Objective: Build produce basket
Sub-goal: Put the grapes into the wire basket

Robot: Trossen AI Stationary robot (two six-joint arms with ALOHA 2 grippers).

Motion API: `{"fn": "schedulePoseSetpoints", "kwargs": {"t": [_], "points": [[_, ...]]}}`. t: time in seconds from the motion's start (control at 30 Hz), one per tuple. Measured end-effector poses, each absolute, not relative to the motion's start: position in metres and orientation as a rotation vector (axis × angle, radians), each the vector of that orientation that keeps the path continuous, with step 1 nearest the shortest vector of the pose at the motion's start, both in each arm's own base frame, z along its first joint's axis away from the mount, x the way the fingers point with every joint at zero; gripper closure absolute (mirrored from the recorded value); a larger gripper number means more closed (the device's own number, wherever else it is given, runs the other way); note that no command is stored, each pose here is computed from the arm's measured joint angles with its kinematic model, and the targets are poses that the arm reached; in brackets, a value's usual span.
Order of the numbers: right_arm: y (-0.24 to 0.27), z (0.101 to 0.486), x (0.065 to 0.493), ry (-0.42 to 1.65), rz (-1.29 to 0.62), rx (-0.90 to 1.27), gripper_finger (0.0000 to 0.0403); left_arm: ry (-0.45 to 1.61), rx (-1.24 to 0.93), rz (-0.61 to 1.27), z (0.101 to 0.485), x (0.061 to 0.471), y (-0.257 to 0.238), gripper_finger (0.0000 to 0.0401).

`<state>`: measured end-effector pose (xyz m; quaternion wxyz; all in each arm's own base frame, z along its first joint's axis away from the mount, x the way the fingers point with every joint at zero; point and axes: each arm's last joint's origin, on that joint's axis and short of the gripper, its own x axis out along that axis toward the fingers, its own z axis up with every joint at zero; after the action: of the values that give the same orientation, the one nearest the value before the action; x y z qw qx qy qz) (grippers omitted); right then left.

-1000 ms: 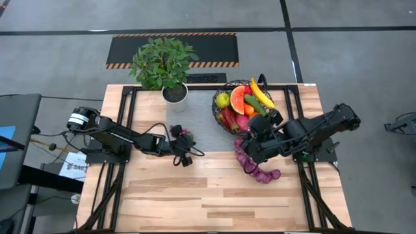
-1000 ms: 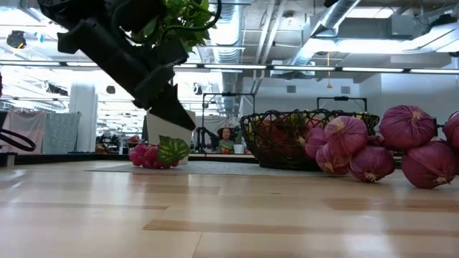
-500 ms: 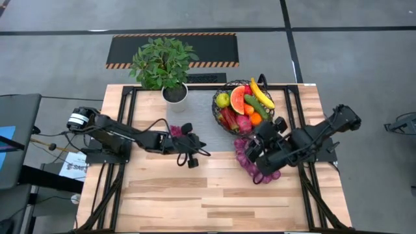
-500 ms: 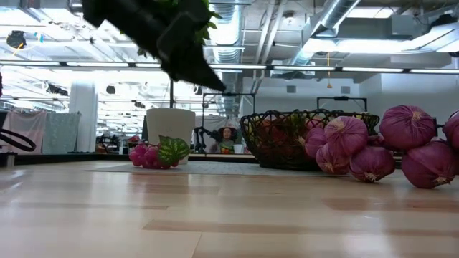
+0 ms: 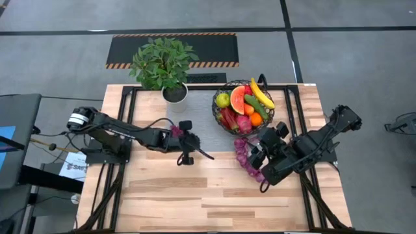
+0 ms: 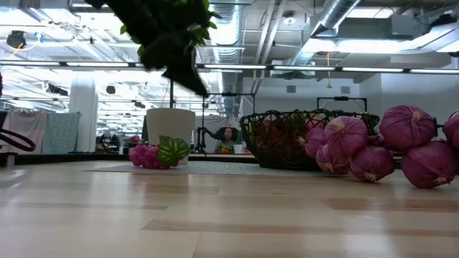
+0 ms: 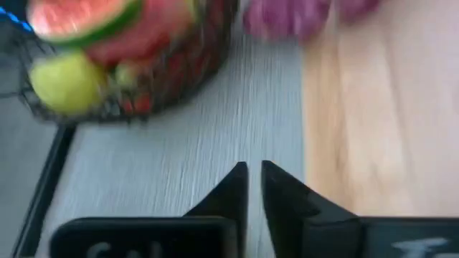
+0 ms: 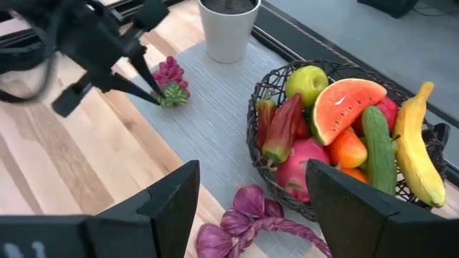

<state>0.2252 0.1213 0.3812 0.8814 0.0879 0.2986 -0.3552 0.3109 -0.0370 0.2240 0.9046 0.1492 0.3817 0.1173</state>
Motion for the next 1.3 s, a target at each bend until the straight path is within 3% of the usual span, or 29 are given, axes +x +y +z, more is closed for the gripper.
{"fn": "schedulePoseSetpoints", "kwargs": {"t": [0.4,0.63,0.8,1.0,1.3], "points": [[0.121,0.381,0.225,0.625,-0.743,0.179,0.0127,1.031,0.317,0.176,0.173,0.291,-0.008,0.0185],[0.121,0.381,0.226,0.621,-0.743,0.185,0.0127,1.051,0.383,0.166,0.147,0.275,-0.008,0.0155],[0.121,0.381,0.227,0.610,-0.738,0.199,0.0127,1.057,0.446,0.281,0.134,0.265,-0.003,0.0206],[0.122,0.382,0.228,0.607,-0.736,0.203,0.0127,1.060,0.456,0.289,0.132,0.262,-0.003,0.0374],[0.123,0.382,0.229,0.594,-0.730,0.222,0.0127,1.021,0.436,0.282,0.144,0.270,-0.006,0.0399]]}}
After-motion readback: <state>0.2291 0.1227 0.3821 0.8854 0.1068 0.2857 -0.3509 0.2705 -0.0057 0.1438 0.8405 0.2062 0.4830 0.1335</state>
